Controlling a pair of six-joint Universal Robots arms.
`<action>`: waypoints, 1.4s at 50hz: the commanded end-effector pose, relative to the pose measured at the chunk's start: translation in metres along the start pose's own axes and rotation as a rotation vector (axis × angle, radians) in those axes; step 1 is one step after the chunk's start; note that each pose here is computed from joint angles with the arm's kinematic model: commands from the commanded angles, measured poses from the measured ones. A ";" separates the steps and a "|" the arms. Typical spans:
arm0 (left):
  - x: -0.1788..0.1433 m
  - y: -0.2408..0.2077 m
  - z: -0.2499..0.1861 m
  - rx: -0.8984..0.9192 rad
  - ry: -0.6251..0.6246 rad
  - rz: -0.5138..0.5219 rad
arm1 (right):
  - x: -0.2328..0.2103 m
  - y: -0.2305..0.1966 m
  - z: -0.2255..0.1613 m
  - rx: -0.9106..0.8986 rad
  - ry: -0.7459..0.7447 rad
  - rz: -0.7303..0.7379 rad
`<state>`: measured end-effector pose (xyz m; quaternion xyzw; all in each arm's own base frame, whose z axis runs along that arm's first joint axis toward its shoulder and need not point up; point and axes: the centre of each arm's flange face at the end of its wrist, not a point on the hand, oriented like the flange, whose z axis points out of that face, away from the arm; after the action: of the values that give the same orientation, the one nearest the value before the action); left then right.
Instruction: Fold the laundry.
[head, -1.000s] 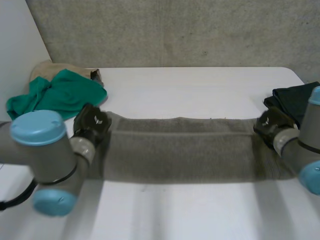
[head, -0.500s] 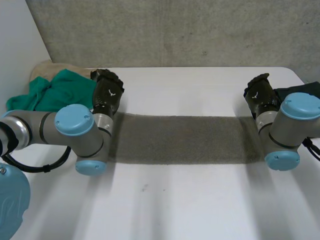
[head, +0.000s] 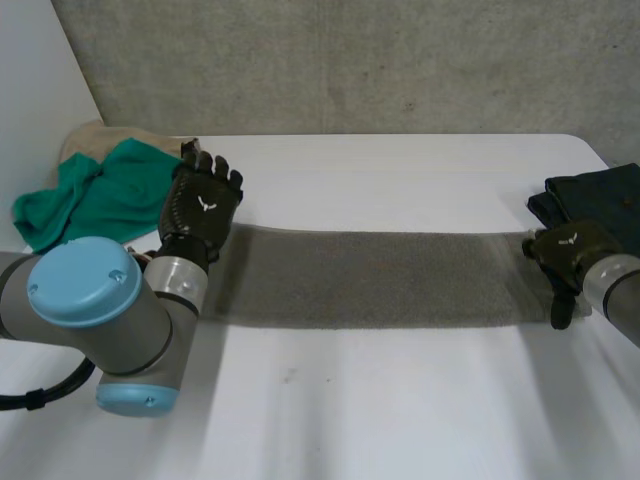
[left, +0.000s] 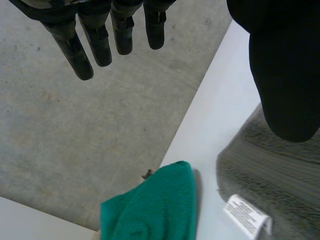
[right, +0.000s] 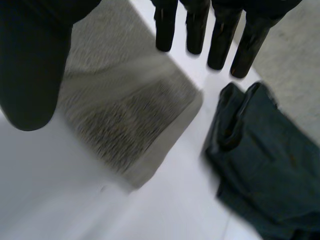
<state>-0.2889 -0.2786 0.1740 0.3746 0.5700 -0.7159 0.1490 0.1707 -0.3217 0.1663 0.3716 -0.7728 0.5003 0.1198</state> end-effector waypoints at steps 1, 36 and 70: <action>0.007 0.002 -0.004 -0.005 0.022 -0.004 | -0.005 0.027 0.030 0.004 0.039 -0.006; 0.000 -0.002 -0.020 -0.009 0.026 -0.093 | 0.026 0.045 0.014 0.224 -0.146 0.101; -0.008 -0.008 -0.023 0.004 0.008 -0.102 | 0.125 0.082 0.011 -0.126 0.332 -0.231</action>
<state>-0.2813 -0.2574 0.1785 0.3521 0.5906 -0.7179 0.1087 0.0594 -0.3656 0.1536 0.3531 -0.7475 0.5143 0.2283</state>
